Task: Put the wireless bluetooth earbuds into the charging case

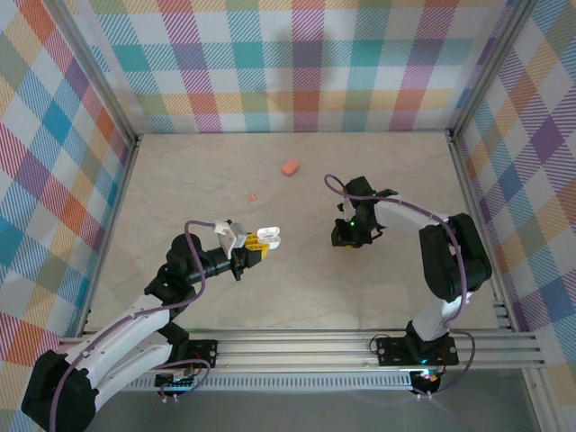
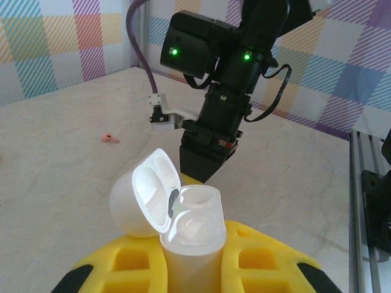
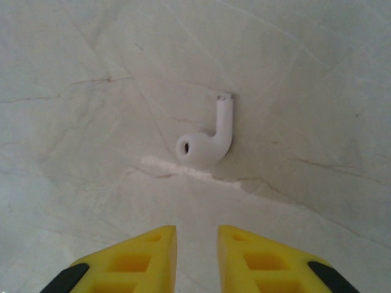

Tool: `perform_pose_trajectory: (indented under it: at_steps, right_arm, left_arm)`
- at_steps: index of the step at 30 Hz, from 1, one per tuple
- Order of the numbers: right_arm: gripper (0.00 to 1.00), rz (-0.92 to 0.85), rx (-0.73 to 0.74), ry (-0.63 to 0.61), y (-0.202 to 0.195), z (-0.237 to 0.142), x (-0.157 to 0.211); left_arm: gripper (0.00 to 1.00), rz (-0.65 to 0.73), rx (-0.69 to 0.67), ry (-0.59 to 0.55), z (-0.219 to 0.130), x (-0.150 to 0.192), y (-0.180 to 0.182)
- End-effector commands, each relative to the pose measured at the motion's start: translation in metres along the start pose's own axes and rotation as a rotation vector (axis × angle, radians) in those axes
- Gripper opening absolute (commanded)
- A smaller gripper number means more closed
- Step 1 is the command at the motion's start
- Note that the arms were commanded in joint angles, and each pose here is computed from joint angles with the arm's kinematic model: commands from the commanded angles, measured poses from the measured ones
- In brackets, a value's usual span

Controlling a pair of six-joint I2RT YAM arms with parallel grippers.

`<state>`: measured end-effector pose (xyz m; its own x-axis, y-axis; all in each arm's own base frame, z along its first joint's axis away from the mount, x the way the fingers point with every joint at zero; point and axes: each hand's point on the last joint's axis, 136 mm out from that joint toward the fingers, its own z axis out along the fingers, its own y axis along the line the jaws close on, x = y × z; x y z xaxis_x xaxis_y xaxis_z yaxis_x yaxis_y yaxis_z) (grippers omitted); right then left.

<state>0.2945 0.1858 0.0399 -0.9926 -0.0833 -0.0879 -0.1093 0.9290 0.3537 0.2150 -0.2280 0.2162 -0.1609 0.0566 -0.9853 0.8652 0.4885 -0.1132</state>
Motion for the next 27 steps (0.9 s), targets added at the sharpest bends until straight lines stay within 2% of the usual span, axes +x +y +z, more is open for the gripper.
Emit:
perform_pose_trajectory:
  at_steps: [1, 16, 24, 27]
  right_arm:
    - [0.23, -0.042, 0.015, -0.029, 0.005, -0.003, -0.017]
    - [0.15, -0.094, -0.022, 0.021, 0.029, 0.016, -0.043]
    - [0.2, -0.123, -0.137, -0.026, 0.06, -0.004, -0.051]
    - [0.24, -0.243, -0.115, -0.066, 0.06, -0.021, -0.053]
  left_arm:
    - [0.0, 0.022, 0.004, 0.01, -0.002, 0.006, -0.003]
    - [0.0, 0.032, -0.023, 0.021, -0.009, 0.01, -0.003]
    - [0.0, 0.034, -0.035, 0.021, -0.011, 0.011, -0.001]
    - [0.0, 0.035, -0.032, 0.02, -0.01, 0.011, -0.002]
